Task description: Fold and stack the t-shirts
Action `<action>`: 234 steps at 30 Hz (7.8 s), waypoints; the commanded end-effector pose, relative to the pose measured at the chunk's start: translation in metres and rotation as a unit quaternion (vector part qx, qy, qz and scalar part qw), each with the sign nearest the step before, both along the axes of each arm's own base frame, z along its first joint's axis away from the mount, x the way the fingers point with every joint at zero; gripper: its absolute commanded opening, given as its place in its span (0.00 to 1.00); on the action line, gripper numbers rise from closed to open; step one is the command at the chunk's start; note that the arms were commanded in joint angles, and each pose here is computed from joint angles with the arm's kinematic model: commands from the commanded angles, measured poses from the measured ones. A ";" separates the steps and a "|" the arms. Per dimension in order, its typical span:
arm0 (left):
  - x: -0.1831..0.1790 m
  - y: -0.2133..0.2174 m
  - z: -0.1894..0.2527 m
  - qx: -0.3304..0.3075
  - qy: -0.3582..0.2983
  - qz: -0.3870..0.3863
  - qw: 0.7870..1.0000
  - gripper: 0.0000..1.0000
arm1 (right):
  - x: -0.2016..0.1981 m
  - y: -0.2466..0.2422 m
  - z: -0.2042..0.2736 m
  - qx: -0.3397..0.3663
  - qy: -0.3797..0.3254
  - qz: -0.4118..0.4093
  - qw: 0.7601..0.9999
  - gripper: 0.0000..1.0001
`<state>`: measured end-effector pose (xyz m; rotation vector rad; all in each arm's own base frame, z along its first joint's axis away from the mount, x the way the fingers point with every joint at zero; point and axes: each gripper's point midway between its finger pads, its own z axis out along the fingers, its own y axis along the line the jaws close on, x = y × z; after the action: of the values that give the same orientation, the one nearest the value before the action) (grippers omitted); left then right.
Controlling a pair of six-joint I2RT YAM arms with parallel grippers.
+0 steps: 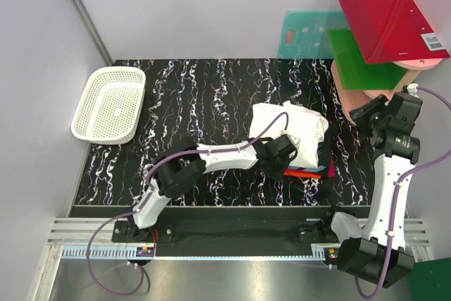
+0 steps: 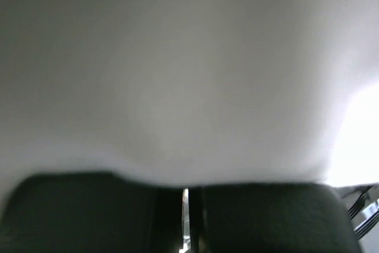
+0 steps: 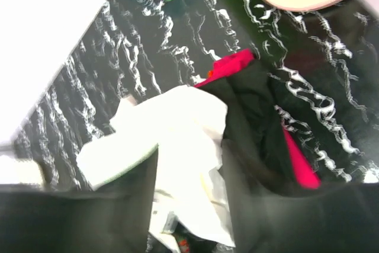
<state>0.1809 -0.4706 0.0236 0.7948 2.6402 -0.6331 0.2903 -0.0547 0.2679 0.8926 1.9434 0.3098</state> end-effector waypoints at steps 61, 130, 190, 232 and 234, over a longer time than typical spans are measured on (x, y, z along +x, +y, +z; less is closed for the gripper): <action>0.083 0.134 0.088 -0.016 -0.100 0.142 0.985 0.99 | -0.013 0.095 -0.090 0.181 0.038 0.215 0.959 0.62; 0.084 0.133 0.082 -0.024 -0.083 0.149 0.985 0.99 | 0.003 0.011 -0.150 0.031 0.119 0.042 0.991 0.00; 0.088 0.005 0.121 -0.245 0.032 0.036 0.968 0.00 | 0.085 0.130 -0.126 0.122 -0.003 0.299 0.947 0.00; 0.034 0.074 0.165 -0.109 -0.192 0.065 0.973 0.99 | 0.010 0.099 -0.072 -0.009 -0.015 0.231 0.973 1.00; 0.038 0.079 0.165 -0.102 -0.197 0.072 0.972 0.99 | 0.011 0.101 -0.076 -0.005 -0.013 0.234 0.972 1.00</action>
<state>0.2037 -0.4011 0.1770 0.6444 2.2574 -0.6712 0.2931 0.0463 0.1867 0.4377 2.1409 0.5891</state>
